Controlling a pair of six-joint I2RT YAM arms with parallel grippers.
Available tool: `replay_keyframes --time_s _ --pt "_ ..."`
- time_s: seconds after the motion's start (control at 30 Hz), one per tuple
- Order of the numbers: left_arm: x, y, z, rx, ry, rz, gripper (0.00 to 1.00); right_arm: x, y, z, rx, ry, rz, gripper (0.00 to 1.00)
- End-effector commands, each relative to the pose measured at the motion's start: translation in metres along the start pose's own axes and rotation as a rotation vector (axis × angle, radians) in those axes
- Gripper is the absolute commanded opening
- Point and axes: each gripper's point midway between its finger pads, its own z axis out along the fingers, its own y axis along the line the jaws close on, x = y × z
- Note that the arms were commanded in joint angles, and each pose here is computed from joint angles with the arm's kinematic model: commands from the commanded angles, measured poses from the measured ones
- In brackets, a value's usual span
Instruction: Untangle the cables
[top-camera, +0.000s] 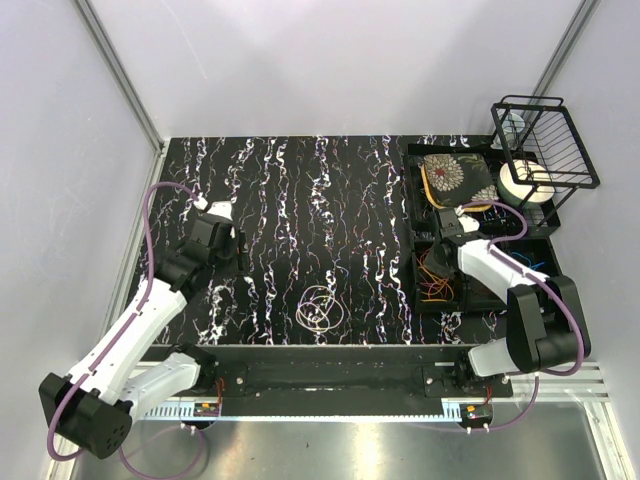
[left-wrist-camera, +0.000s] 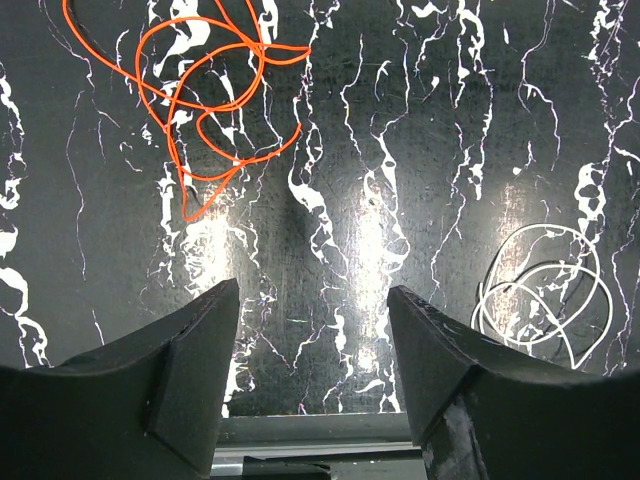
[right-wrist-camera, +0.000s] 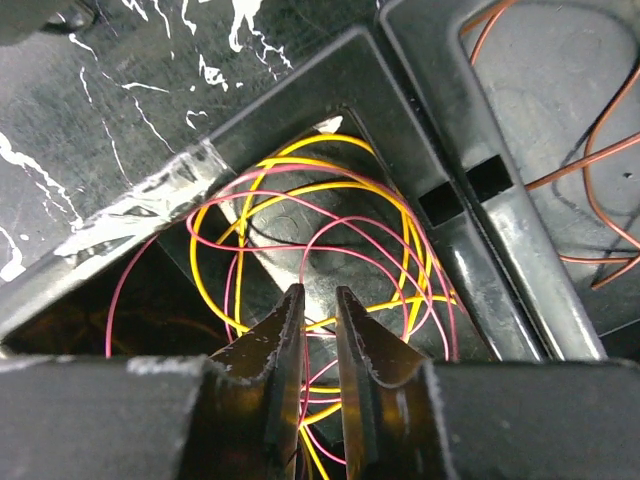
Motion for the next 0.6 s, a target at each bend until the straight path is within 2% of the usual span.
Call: replay_keyframes --time_s 0.0,0.07,0.33,0.57 --pt "-0.01 -0.001 0.0 -0.007 -0.04 -0.01 0.64 -0.013 0.007 -0.012 -0.057 -0.052 0.022 0.24" --pt "-0.01 -0.002 0.0 -0.004 -0.04 -0.01 0.64 -0.022 0.01 -0.025 -0.08 -0.081 0.025 0.24" --pt "-0.011 -0.002 -0.002 0.001 -0.048 -0.013 0.64 -0.055 0.028 -0.085 -0.206 -0.139 -0.001 0.41" --pt "-0.013 -0.004 -0.009 -0.004 -0.074 -0.003 0.65 -0.066 0.053 -0.138 -0.398 -0.146 -0.024 0.47"
